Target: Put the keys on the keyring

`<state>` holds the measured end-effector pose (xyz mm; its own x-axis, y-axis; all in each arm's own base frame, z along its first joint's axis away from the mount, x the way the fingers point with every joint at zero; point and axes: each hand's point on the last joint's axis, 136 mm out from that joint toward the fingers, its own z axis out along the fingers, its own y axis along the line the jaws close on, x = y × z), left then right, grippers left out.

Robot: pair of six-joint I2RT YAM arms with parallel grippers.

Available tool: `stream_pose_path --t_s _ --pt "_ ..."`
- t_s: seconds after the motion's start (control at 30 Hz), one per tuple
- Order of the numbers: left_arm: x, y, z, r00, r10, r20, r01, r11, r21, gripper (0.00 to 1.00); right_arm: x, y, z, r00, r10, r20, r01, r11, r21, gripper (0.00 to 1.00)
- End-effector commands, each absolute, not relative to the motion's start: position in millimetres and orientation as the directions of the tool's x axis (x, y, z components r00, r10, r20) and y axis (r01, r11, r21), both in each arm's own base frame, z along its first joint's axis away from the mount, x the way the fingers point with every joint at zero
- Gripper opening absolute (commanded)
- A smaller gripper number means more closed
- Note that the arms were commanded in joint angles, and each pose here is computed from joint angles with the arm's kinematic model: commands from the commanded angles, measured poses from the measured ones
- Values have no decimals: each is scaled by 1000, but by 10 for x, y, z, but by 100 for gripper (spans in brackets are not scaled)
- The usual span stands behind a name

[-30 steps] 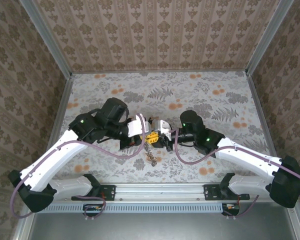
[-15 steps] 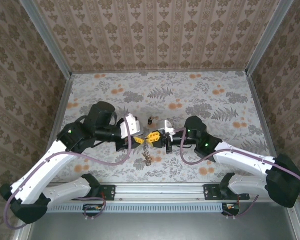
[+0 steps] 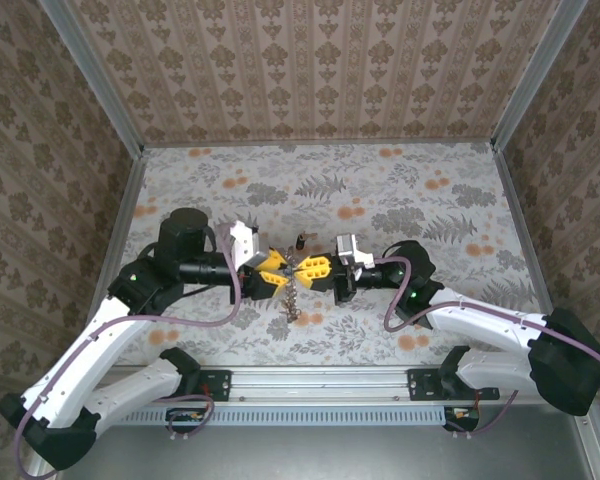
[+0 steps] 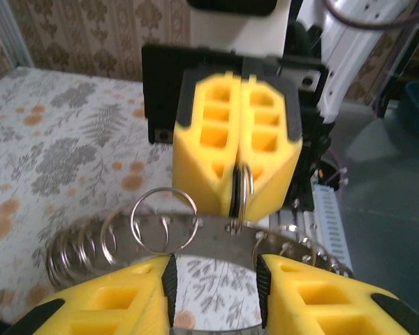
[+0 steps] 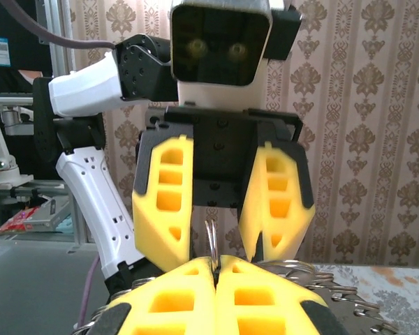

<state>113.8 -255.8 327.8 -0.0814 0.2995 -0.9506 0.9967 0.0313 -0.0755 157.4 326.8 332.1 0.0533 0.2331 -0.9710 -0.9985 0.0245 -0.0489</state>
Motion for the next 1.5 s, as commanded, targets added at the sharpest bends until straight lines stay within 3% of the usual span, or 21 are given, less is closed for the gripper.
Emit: stream_pose_path --t_s 0.0,0.3,0.47,0.63,0.87,1.27,1.4,1.47 --pt "1039 -2599 3536 -55 204 -978 997 -42 -65 35 1452 3245 3481 104 289 -952 -994 -7 -111 0" --pt "993 -2622 3470 -52 212 -976 994 -80 -70 24 1455 3280 3516 107 293 -950 -993 -9 -114 0" --pt "1007 -2586 3407 -47 232 -972 997 -50 -60 29 1452 3273 3551 108 303 -947 -993 -7 -116 0" --pt "1030 -2554 3331 -41 249 -968 999 -20 -48 28 1451 3265 3556 108 304 -946 -993 -5 -115 0" --pt "989 -2568 3376 -27 237 -971 998 -54 -41 8 1449 3287 3520 105 284 -953 -994 -9 -112 0" --pt "945 -2625 3398 -29 232 -972 993 -108 -56 0 1506 3356 3318 130 179 -975 -991 35 -126 0" --pt "1039 -2575 3363 -15 268 -963 999 -27 -24 0 1568 3343 3198 155 88 -984 -986 78 -149 16" --pt "1070 -2545 3328 -13 295 -955 1000 1 -14 0 1587 3335 3132 160 35 -987 -984 86 -156 16"
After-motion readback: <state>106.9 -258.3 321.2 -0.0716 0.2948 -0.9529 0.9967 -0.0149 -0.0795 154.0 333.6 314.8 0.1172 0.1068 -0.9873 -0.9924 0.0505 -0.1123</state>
